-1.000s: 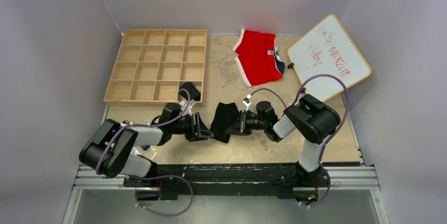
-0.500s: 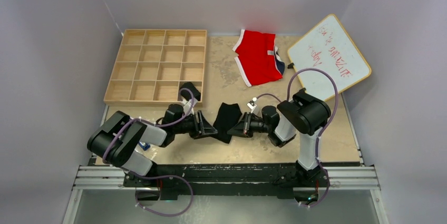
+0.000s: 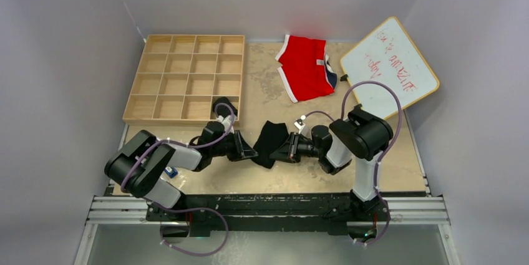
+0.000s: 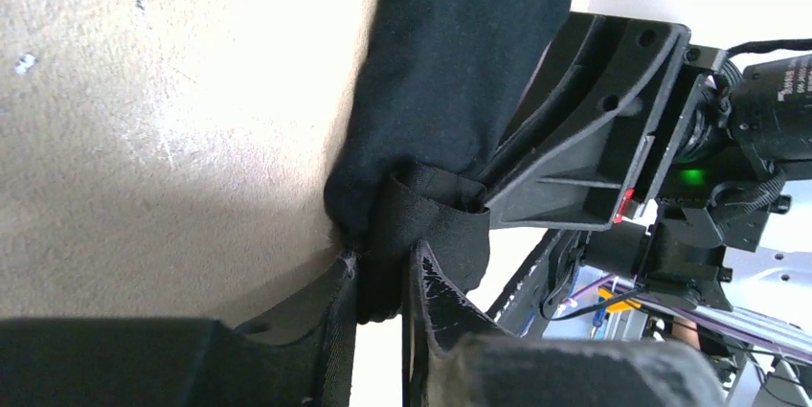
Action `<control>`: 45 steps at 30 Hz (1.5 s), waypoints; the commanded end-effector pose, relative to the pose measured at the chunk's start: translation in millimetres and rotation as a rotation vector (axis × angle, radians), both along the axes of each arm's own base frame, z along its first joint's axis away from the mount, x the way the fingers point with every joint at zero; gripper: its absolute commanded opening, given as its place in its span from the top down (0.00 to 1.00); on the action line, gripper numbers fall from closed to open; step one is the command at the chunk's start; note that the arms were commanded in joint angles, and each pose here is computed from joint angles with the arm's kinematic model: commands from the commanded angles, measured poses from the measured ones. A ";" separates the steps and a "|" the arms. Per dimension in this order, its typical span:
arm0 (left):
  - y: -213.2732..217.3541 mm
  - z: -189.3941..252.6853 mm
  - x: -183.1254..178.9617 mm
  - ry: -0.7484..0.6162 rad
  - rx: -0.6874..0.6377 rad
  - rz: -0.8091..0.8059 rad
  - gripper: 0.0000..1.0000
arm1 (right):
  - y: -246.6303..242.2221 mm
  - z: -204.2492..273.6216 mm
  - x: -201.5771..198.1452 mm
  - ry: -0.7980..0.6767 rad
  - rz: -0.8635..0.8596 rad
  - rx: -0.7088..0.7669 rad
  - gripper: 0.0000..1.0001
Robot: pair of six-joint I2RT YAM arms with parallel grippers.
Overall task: Roll the underwear
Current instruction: Roll the underwear to the center of the board.
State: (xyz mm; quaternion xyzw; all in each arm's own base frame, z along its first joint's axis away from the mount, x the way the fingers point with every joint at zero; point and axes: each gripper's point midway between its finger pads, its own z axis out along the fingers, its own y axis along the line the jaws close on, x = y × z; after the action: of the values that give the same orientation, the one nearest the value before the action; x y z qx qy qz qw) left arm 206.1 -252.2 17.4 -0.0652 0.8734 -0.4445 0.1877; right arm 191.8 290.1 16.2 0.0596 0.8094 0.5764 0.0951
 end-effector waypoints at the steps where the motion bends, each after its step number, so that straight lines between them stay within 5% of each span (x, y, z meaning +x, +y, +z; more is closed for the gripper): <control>1: 34.1 -35.2 2.5 0.035 0.228 0.094 0.90 | -10.0 -6.7 -10.9 -0.001 0.022 -0.049 0.79; 6: 23.1 -12.5 7.4 -0.026 0.193 0.034 0.95 | -12.4 11.6 -6.4 -0.113 0.049 -0.094 0.59; 12: 13.6 6.1 8.4 -0.063 0.185 -0.027 0.97 | -31.4 38.9 16.9 -0.394 0.023 -0.280 0.52; 16: 8.6 15.2 4.9 -0.064 0.164 -0.055 0.96 | -56.7 82.4 37.1 -0.738 -0.052 -0.396 0.47; 20: 4.6 21.8 -0.7 -0.043 0.148 -0.083 0.96 | -91.0 98.4 56.9 -0.980 -0.156 -0.573 0.30; 30: 15.3 10.1 -7.6 0.047 0.215 -0.045 0.96 | -29.7 167.2 16.0 -1.758 0.126 -0.626 0.31; 34: 15.5 12.1 -6.2 0.046 0.218 -0.041 0.96 | -36.9 171.7 40.7 -1.603 -0.047 -0.759 0.28; 37: 15.4 13.4 -6.3 0.043 0.215 -0.041 0.96 | -41.3 159.7 53.7 -1.370 -0.193 -0.770 0.02; 41: 16.6 13.1 -5.2 0.044 0.225 -0.036 0.96 | -23.3 141.0 52.9 -1.296 -0.064 -0.797 0.01; 45: 15.1 14.7 -4.3 0.046 0.220 -0.035 0.96 | -3.1 113.8 42.4 -1.407 0.149 -0.813 0.07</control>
State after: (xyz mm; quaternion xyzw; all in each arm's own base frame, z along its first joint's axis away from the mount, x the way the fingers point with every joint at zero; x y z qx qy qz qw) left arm 195.3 -236.3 24.9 -0.0396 0.9221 -0.3535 0.1523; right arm 242.5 271.6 139.8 -0.3546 0.7269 0.1449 0.5700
